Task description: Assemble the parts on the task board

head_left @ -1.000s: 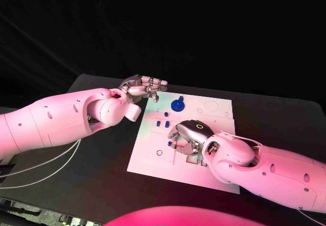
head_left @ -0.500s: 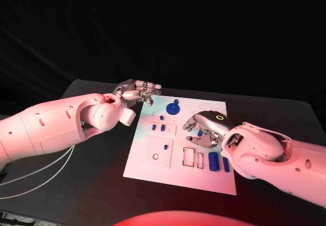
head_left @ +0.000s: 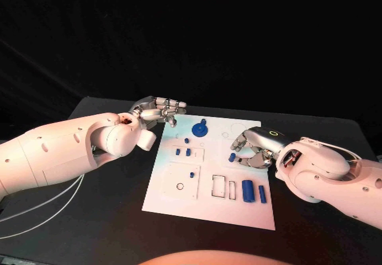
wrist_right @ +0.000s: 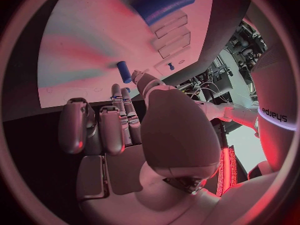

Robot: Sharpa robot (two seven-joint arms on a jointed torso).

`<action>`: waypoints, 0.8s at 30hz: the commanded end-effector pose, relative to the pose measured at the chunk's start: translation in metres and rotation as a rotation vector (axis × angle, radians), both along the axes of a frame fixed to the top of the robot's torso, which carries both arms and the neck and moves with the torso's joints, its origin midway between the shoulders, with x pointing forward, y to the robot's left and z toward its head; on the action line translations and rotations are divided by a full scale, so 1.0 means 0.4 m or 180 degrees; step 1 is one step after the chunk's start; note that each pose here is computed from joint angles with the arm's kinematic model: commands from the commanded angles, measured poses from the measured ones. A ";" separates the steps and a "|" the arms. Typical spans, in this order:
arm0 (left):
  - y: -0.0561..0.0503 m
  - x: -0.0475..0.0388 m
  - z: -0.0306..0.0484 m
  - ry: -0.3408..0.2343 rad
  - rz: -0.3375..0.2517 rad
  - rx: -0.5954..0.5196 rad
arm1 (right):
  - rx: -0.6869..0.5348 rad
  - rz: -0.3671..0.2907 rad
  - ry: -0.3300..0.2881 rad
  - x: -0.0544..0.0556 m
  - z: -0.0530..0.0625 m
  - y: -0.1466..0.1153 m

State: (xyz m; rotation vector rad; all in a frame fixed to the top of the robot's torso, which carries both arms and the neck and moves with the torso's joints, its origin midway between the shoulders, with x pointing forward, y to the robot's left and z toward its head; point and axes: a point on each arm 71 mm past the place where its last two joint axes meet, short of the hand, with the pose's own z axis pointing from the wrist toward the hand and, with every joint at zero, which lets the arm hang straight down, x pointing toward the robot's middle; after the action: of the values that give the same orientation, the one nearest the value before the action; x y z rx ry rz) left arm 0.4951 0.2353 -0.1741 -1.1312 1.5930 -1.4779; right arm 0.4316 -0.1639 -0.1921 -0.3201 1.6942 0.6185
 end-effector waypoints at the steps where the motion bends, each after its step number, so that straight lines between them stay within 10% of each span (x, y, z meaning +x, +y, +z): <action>1: -0.007 -0.002 0.002 -0.0009 -0.0079 -0.0011 | -0.0096 0.0117 0.0114 -0.001 -0.011 0.008; 24: -0.004 -0.003 0.002 0.0005 -0.0083 -0.0004 | -0.0250 0.0064 0.0044 0.017 -0.029 0.028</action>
State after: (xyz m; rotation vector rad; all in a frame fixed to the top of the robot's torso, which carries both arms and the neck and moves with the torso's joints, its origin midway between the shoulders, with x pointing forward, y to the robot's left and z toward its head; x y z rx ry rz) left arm 0.4944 0.2364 -0.1746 -1.1304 1.6025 -1.4746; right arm 0.4389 -0.1529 -0.2009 -0.3552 1.7292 0.6099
